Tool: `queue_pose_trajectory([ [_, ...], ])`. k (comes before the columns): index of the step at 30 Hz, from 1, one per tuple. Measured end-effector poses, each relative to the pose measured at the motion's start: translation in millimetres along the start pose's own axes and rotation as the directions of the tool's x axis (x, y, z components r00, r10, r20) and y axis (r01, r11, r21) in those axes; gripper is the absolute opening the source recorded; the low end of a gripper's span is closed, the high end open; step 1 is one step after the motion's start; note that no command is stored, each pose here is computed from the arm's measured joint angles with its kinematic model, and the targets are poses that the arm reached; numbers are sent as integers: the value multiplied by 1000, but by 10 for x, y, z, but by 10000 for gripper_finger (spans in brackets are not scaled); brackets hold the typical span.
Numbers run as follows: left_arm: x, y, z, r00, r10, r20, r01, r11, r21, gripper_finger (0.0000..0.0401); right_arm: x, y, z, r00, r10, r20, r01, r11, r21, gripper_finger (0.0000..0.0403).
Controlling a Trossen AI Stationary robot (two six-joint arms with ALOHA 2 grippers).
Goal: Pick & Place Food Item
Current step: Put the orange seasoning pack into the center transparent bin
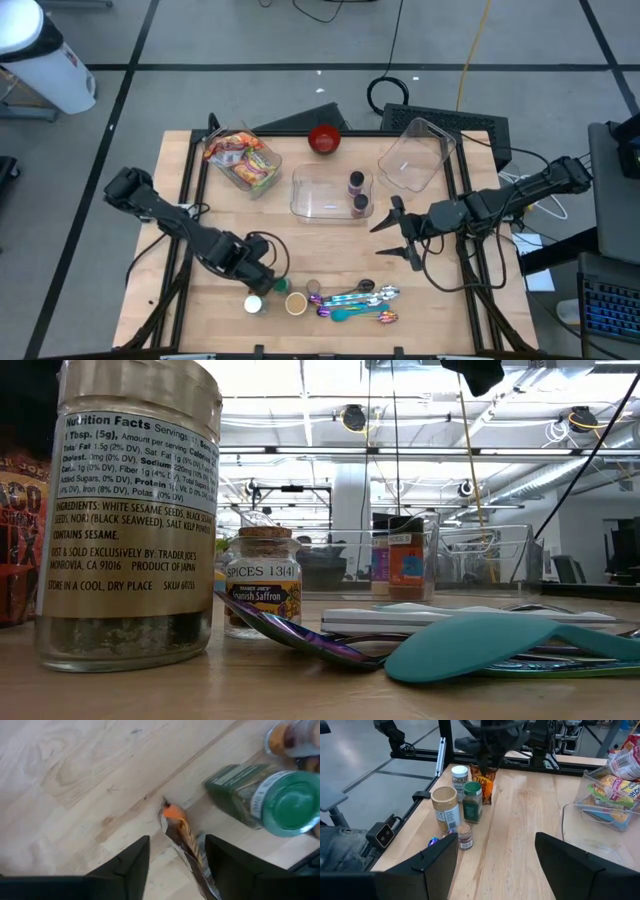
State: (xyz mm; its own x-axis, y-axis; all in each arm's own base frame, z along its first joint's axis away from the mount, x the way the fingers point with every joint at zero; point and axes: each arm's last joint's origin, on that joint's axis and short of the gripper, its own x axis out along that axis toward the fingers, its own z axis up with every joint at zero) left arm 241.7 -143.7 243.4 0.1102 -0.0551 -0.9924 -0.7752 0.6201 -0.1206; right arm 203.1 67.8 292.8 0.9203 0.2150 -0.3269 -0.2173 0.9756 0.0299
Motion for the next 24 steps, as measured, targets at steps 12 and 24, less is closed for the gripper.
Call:
queue_pose_trajectory([
  [12,21,16,6,999,32,3,-32,993,114,36,-1,0,10,1000,-1,10,1,1000,1,256],
  [24,-314,228,272,995,-14,94,-3,983,182,6,-1,0,9,1000,-2,10,2,1000,1,256],
])
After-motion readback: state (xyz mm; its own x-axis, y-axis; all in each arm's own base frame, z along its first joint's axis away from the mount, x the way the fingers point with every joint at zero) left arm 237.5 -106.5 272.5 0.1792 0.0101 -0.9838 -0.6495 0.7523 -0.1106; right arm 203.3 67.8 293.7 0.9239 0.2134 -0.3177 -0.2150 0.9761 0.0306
